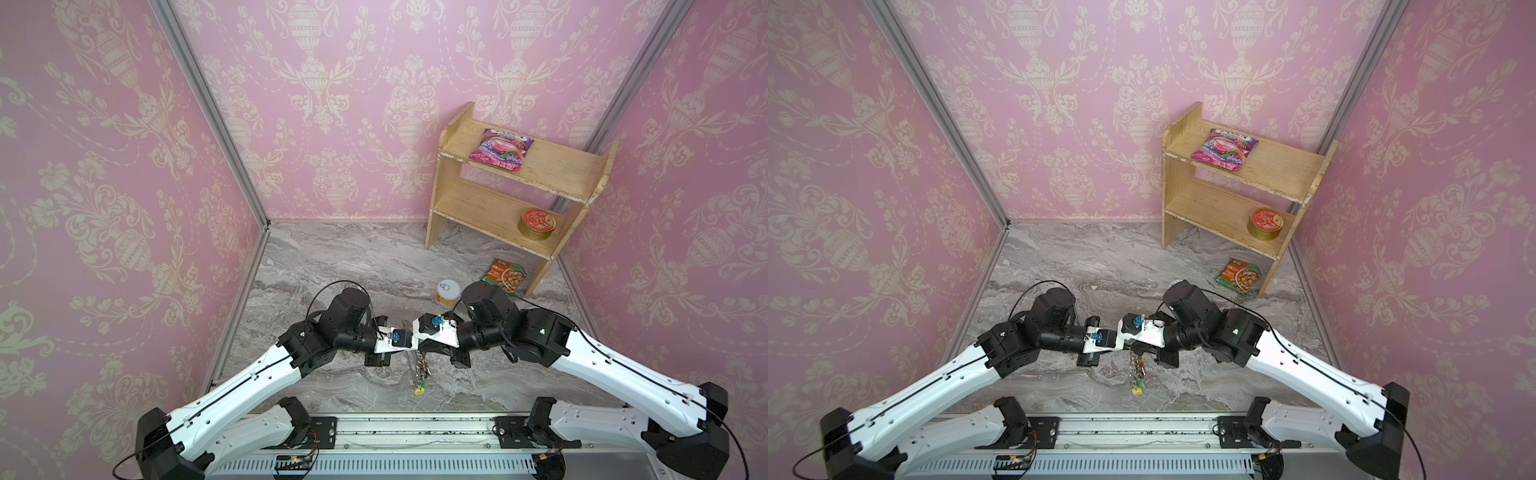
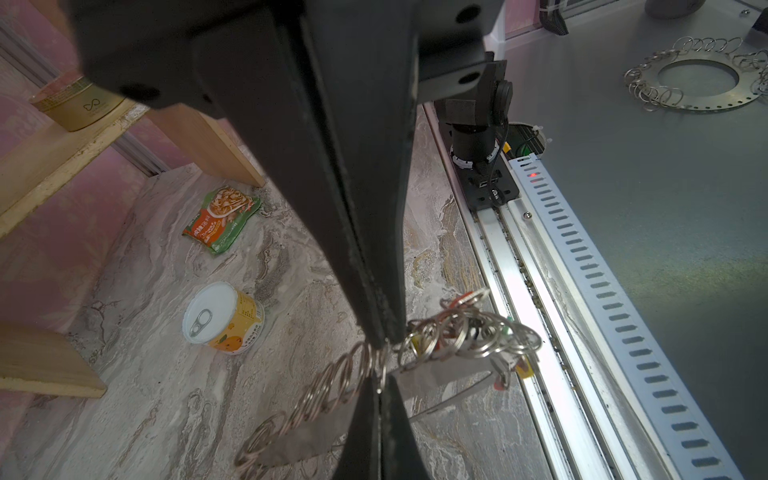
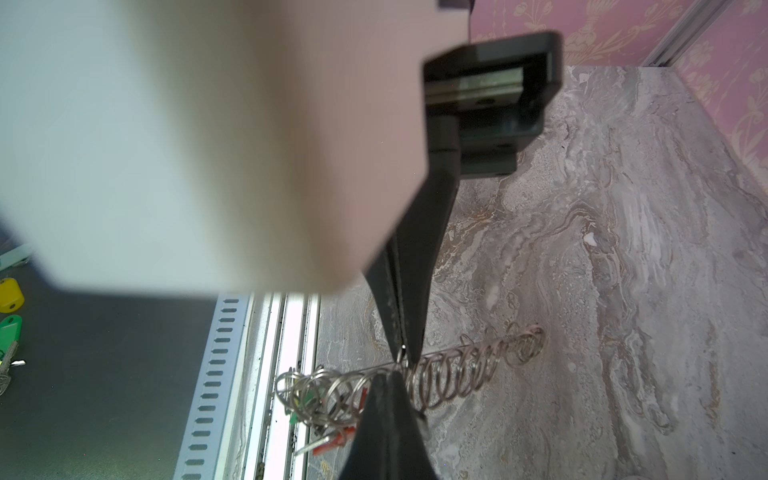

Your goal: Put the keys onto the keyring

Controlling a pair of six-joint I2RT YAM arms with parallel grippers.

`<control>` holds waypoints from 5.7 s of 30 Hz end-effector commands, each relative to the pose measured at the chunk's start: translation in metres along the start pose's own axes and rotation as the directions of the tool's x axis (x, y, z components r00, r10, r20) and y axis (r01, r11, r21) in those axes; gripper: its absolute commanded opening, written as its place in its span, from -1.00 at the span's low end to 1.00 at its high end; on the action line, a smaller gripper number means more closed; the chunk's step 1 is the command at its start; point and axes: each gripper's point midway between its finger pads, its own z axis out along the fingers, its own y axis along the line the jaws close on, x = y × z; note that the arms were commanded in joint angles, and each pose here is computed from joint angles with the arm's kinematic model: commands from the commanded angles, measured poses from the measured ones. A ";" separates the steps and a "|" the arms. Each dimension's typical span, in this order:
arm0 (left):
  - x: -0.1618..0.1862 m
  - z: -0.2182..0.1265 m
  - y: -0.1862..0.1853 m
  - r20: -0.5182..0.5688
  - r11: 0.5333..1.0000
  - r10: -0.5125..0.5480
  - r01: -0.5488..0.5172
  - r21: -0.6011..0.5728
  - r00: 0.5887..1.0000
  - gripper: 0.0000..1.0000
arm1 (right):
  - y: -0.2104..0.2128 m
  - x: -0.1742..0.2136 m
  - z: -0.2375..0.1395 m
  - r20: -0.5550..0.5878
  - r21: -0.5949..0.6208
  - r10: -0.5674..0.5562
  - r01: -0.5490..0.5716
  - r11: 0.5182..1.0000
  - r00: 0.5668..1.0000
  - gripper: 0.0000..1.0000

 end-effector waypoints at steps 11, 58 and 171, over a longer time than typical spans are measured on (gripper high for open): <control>-0.027 -0.009 0.026 0.077 0.998 -0.001 0.006 -0.063 0.997 -1.00 | 0.021 -0.001 -0.007 0.005 -0.087 0.002 -0.002 0.996 1.000 -1.00; -0.024 -0.005 0.030 0.080 0.996 -0.088 0.089 -0.018 0.993 -1.00 | 0.026 0.003 -0.010 -0.003 -0.099 0.004 -0.004 0.995 1.000 -1.00; -0.017 -0.004 0.047 0.097 0.974 -0.227 0.226 0.021 0.969 -1.00 | 0.030 0.006 -0.014 0.004 -0.102 0.017 -0.016 0.995 1.000 -1.00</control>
